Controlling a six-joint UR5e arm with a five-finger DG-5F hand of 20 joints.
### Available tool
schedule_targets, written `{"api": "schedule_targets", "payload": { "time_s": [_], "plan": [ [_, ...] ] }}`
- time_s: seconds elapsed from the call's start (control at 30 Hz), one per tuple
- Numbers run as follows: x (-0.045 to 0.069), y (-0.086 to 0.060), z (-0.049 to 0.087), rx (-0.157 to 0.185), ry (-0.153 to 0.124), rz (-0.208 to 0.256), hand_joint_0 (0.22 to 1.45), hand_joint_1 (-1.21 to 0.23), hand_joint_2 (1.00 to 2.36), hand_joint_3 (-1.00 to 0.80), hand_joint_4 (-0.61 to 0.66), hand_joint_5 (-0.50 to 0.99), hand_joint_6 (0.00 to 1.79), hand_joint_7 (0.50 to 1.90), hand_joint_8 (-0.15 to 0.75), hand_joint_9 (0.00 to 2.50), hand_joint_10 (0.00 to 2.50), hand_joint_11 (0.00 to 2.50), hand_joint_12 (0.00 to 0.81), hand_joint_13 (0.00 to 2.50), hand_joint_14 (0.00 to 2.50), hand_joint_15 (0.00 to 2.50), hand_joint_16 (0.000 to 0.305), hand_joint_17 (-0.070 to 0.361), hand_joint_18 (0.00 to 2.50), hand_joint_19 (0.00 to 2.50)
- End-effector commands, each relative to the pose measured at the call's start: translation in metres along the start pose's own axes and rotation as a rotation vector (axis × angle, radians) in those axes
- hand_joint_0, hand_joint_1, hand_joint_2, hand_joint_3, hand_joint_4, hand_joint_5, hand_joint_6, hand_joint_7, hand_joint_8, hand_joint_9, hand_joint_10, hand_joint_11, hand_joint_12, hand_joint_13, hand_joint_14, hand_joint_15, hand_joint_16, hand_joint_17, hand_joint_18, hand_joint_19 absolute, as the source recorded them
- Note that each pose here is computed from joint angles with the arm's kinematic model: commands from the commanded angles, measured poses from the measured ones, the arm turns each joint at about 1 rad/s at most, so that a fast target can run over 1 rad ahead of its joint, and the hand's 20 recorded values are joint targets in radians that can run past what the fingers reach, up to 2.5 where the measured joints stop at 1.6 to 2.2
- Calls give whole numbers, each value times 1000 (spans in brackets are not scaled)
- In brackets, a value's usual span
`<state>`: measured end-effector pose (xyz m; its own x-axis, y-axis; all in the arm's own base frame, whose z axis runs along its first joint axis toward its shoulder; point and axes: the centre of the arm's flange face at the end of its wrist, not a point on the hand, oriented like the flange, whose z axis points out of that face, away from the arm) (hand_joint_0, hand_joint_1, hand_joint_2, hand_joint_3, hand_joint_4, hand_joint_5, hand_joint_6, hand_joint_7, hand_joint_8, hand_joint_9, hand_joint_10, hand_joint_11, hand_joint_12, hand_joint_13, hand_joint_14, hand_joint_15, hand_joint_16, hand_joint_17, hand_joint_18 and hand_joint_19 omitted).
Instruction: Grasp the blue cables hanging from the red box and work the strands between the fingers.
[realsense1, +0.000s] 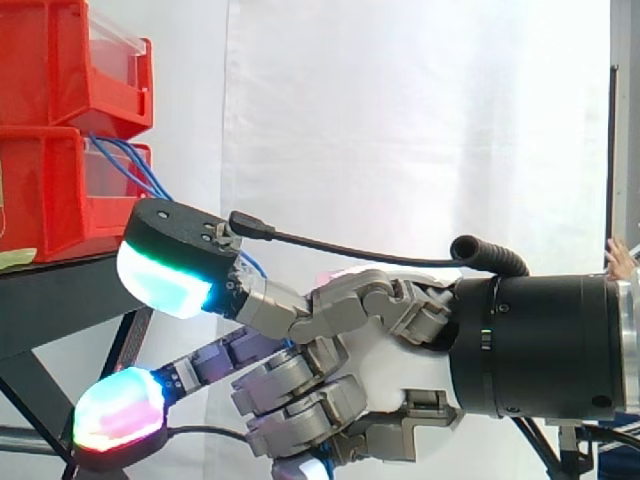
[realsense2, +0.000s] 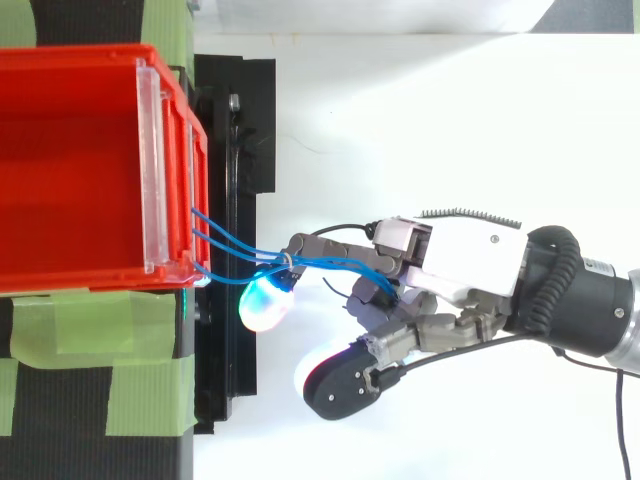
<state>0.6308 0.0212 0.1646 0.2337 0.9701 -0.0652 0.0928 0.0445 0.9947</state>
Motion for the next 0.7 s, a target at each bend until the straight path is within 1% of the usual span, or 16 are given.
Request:
{"api": "schedule_targets", "payload": {
  "time_s": [0.0, 0.13, 0.17, 0.2, 0.23, 0.27, 0.3, 0.33, 0.37, 0.4, 0.43, 0.47, 0.5, 0.57, 0.63, 0.67],
  "plan": [
    [-1, 0, 0, 3, -1, 6, 776, -595, 1000, -1000, 305, 21, 0, 1234, 494, 1545, 2500, 2500, 641, 1868, 2500, 1698, 221, 166, 2349, 764],
    [-1, 1, -1, 5, -6, 10, 776, -591, 1000, -1000, 304, 26, 0, 1234, 494, 1546, 2500, 2500, 644, 1870, 2500, 1697, 219, 165, 2346, 752],
    [-2, 3, 0, 1, -24, 22, 776, -591, 1000, -1000, 299, 26, 0, 1236, 495, 1546, 2500, 2500, 643, 1869, 2500, 1698, 219, 165, 2346, 752],
    [-2, 5, 1, -1, -35, 27, 776, -590, 1000, -1000, 301, 28, 0, 1231, 493, 1545, 2500, 2500, 643, 1869, 2500, 1696, 219, 164, 2346, 753],
    [-5, 8, 3, -6, -72, 39, 776, -590, 1000, -1000, 301, 27, 0, 1236, 493, 1545, 2500, 2500, 643, 1868, 2500, 1696, 219, 164, 2346, 753],
    [-5, 9, 4, -7, -84, 41, 775, -591, 1000, -1000, 306, 30, 1, 1231, 493, 1546, 2500, 2500, 643, 1868, 2500, 1697, 219, 164, 2346, 753],
    [-8, 14, 4, 0, -126, 42, 776, -589, 1000, -1000, 305, 32, 1, 1232, 495, 1546, 2500, 2500, 643, 1868, 2500, 1696, 219, 164, 2345, 754],
    [-12, 15, 2, 19, -153, 31, 776, -589, 1000, -1000, 304, 32, 0, 1233, 495, 1546, 2500, 2500, 642, 1867, 2500, 1695, 219, 164, 2345, 755],
    [-13, 17, 1, 25, -160, 31, 775, -590, 1000, -1000, 307, 35, 1, 1236, 495, 1547, 2500, 2500, 641, 1867, 2500, 1696, 218, 163, 2344, 758],
    [-16, 20, -3, 40, -168, 36, 775, -590, 1000, -1000, 302, 37, 1, 1233, 495, 1546, 2500, 2500, 641, 1867, 2500, 1696, 217, 163, 2343, 758],
    [-17, 26, -6, 50, -164, 56, 775, -590, 1000, -1000, 300, 38, 1, 1232, 495, 1546, 2500, 2500, 641, 1866, 2500, 1697, 217, 163, 2343, 759],
    [-17, 26, -6, 50, -164, 56, 776, -588, 1000, -1000, 300, 38, 1, 1233, 495, 1547, 2500, 2500, 641, 1866, 2500, 1697, 219, 164, 2344, 756],
    [-21, 34, -10, 59, -170, 83, 776, -588, 1000, -1000, 301, 39, 1, 1233, 494, 1546, 2500, 2500, 641, 1865, 2500, 1698, 217, 163, 2342, 758],
    [-23, 36, -13, 71, -168, 101, 775, -589, 1000, -1000, 298, 40, 0, 1234, 495, 1546, 2500, 2500, 641, 1865, 2500, 1698, 217, 163, 2343, 758],
    [-23, 36, -13, 75, -168, 106, 775, -589, 1000, -1000, 301, 40, 0, 1239, 495, 1546, 2500, 2500, 641, 1865, 2500, 1699, 217, 163, 2342, 759],
    [-25, 35, -16, 86, -173, 135, 776, -589, 1000, -1000, 301, 40, 1, 1238, 495, 1547, 2500, 2500, 640, 1864, 2500, 1698, 217, 163, 2342, 758]
  ]
}}
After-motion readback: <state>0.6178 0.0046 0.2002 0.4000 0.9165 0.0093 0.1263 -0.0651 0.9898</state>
